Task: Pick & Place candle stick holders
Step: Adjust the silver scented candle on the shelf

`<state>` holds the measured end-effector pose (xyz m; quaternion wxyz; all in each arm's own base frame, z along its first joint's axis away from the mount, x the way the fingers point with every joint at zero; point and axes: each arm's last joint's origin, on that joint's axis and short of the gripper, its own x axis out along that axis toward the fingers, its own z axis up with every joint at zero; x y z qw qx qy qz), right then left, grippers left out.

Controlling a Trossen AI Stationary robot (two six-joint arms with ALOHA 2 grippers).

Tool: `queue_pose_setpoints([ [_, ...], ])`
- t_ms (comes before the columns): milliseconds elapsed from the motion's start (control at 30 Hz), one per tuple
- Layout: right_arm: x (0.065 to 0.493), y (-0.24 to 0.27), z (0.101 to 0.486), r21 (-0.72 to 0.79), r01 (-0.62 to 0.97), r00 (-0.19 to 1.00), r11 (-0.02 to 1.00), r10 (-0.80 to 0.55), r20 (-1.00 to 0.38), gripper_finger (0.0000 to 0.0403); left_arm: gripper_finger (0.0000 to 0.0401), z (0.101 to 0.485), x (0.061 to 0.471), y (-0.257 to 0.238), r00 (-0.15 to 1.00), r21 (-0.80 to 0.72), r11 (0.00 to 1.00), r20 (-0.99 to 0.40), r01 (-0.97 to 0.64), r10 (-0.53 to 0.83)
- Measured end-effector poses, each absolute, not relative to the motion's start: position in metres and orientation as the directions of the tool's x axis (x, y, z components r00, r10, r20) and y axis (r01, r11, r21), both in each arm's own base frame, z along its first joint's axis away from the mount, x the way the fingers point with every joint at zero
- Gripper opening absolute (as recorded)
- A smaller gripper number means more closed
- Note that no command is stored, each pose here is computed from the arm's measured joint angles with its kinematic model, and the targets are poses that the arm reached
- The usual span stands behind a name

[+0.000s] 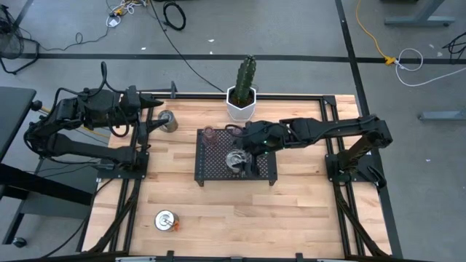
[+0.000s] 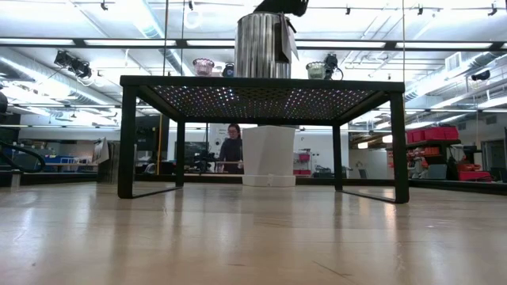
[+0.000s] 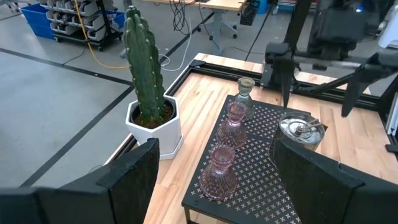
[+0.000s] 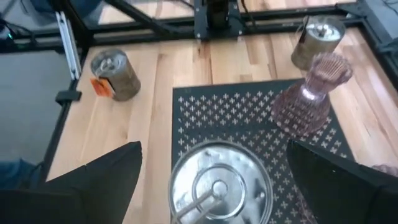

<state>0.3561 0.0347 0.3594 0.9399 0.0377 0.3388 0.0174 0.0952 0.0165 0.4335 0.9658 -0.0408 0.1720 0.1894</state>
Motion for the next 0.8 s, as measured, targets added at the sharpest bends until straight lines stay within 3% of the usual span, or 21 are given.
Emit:
queue_pose_setpoints([
  [800,0.354,0.024,0.355,0.057,0.0,0.737,0.998,0.039,-0.675,0.0398,0.0319,0.433,0.095,0.017,0.869,-0.014,0.925,-0.348,-0.381,0.352],
])
